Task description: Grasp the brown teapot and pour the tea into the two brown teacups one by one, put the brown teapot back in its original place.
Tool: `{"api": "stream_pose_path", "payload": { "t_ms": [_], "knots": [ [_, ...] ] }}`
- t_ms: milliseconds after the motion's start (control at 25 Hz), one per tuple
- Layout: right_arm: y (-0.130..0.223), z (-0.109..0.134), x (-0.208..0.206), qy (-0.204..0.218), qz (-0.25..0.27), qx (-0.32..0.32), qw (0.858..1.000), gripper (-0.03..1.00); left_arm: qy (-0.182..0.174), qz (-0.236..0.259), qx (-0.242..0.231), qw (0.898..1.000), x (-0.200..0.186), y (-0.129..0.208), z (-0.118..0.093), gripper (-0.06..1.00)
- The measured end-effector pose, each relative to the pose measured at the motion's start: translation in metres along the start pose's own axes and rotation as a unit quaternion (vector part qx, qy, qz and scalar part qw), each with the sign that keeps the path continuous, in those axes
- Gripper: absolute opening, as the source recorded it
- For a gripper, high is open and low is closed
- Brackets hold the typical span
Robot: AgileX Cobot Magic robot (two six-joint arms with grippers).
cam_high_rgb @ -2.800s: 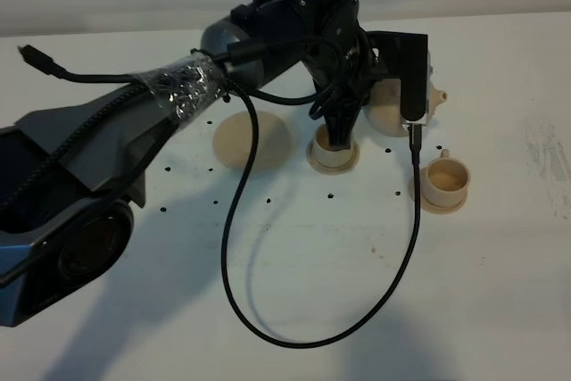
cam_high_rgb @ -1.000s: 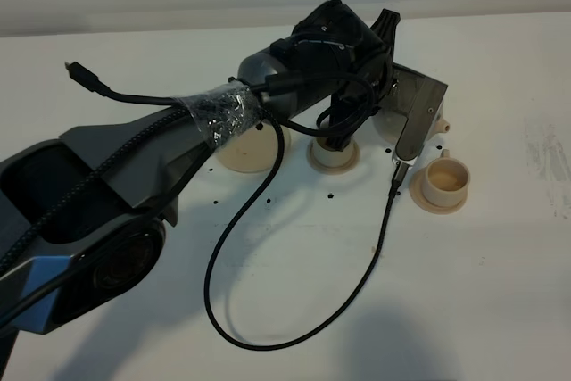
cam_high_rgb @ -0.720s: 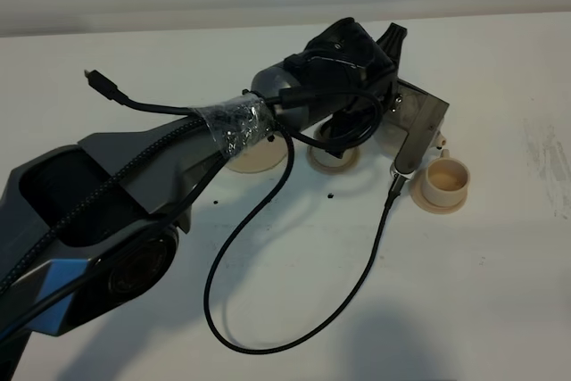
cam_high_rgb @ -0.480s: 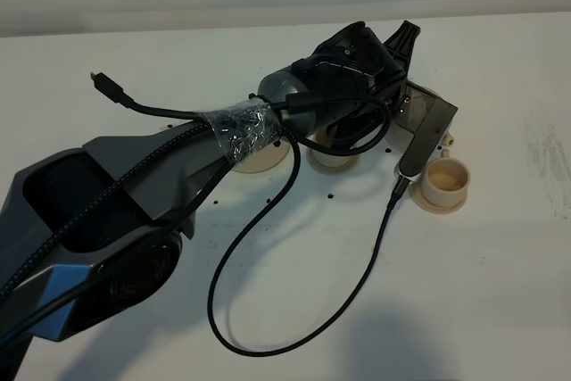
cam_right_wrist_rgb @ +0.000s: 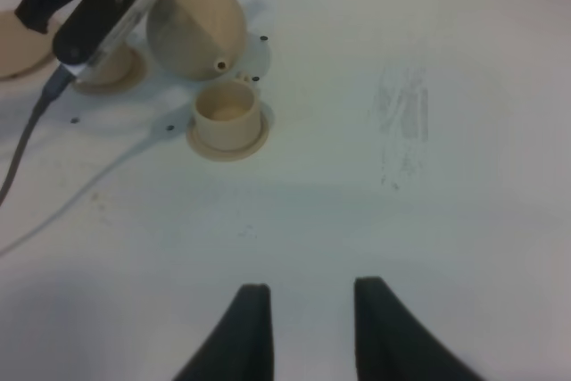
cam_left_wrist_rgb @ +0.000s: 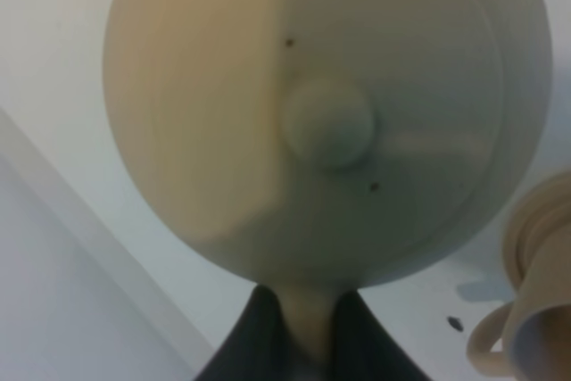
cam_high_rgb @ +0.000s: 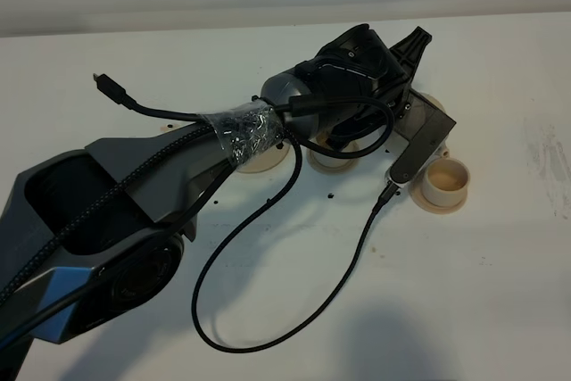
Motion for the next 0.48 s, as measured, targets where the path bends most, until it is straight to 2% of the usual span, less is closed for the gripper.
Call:
{"api": "stream_pose_path", "payload": {
  "t_ms": [480],
  "knots": [
    [0.0000, 0.0000, 0.0000, 0.000, 0.000, 0.000, 1.000, 0.22, -0.018, 0.009, 0.047, 0.999, -0.0020, -0.0036, 0.0063, 0.08]
  ]
}}
Point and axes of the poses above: a point on each arm's last joint axis where the gripper is mounted, x pointing out along that axis toward the gripper, z along the wrist's bending axis when the last joint is at zero, y = z × x, the point moved 5 cm from there along x, pointing out along that axis toward the gripper, and after that the axes turned 5 degrees about x, right-handed, at the moved point
